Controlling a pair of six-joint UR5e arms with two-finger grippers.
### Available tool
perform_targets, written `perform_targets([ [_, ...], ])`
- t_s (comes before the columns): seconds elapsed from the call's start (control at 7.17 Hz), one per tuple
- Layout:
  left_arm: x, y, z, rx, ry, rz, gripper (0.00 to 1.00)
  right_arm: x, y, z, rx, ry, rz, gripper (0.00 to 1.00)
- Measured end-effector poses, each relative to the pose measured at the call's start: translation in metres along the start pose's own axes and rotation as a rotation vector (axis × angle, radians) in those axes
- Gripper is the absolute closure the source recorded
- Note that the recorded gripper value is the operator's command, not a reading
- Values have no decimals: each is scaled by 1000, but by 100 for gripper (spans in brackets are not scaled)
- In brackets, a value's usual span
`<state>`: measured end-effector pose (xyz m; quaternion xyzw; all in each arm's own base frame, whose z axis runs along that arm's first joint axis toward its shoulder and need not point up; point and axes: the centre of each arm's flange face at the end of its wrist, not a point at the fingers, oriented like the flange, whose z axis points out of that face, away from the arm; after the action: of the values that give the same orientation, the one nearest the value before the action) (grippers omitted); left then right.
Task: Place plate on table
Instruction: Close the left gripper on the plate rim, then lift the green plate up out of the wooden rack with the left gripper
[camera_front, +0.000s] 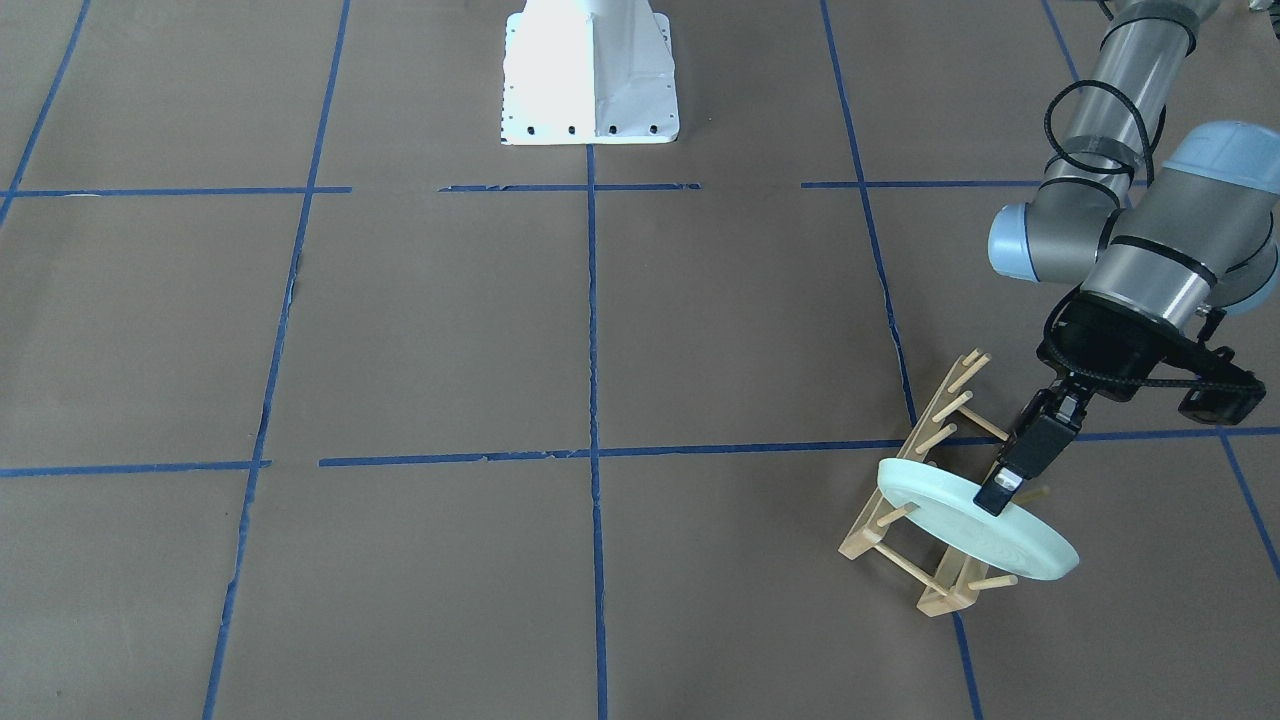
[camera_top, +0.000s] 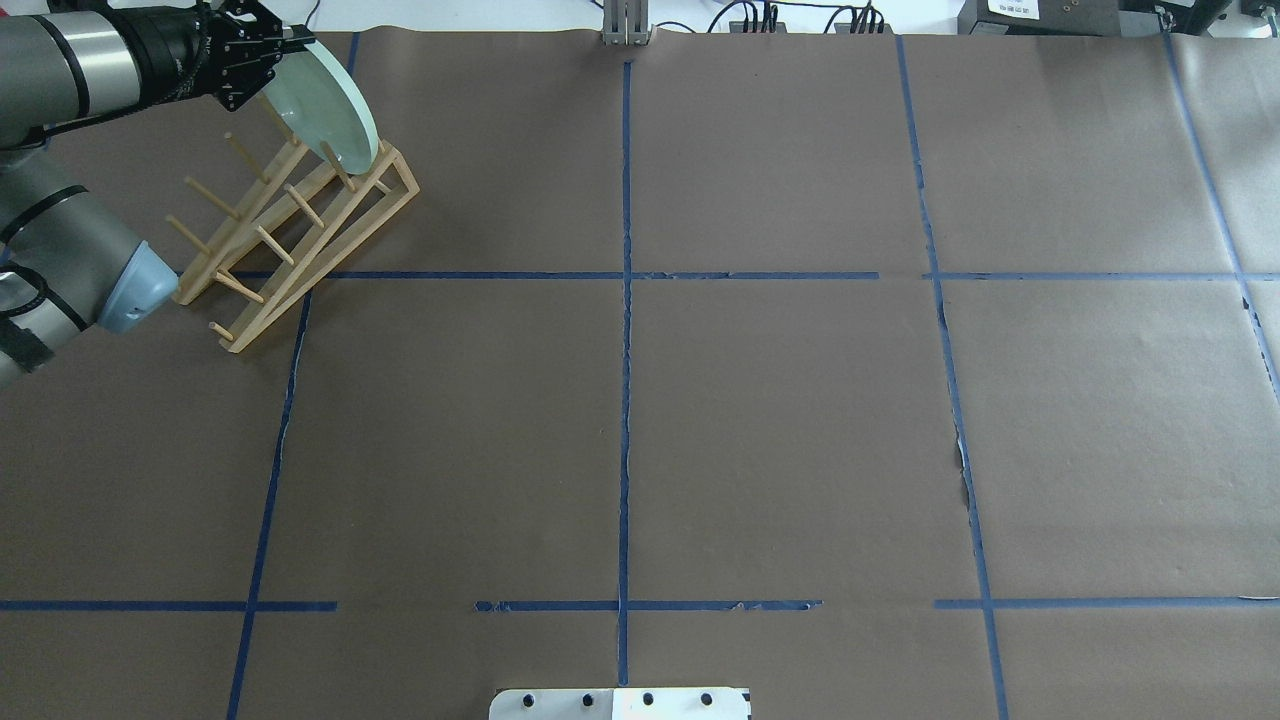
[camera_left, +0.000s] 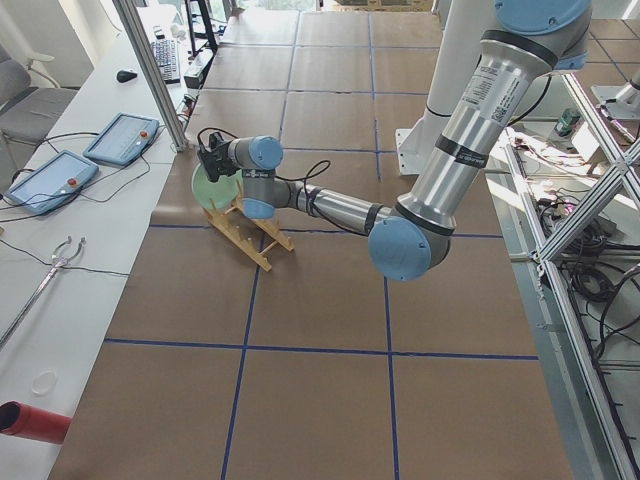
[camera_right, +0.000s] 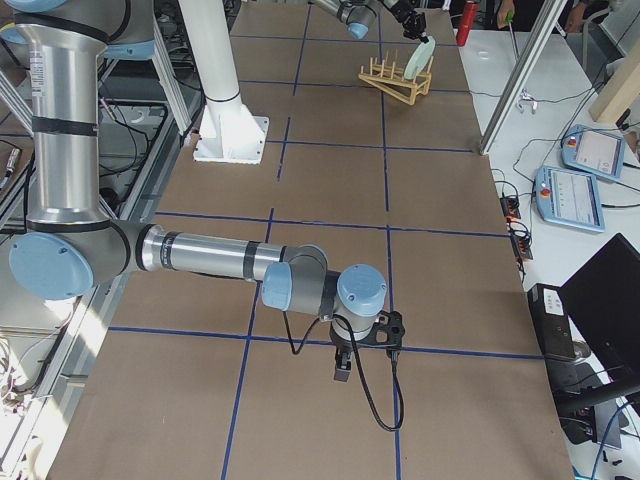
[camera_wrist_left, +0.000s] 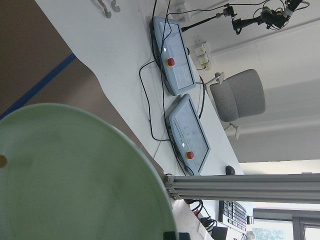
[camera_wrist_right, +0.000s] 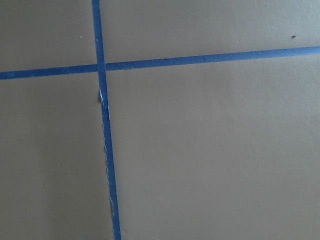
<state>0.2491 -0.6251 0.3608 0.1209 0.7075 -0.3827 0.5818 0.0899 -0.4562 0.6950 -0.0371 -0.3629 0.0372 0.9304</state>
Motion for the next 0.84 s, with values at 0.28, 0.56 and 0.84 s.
perform_targets([
  [0.28,-5,-1,-11,-21,42,12,100,0,0,0,0,0,0,0],
  [0.56,-17,-2,-29,-46,103,10,100,0,0,0,0,0,0,0],
  [0.84,-19,-2,-40,-66,154,-37,100,0,0,0,0,0,0,0],
])
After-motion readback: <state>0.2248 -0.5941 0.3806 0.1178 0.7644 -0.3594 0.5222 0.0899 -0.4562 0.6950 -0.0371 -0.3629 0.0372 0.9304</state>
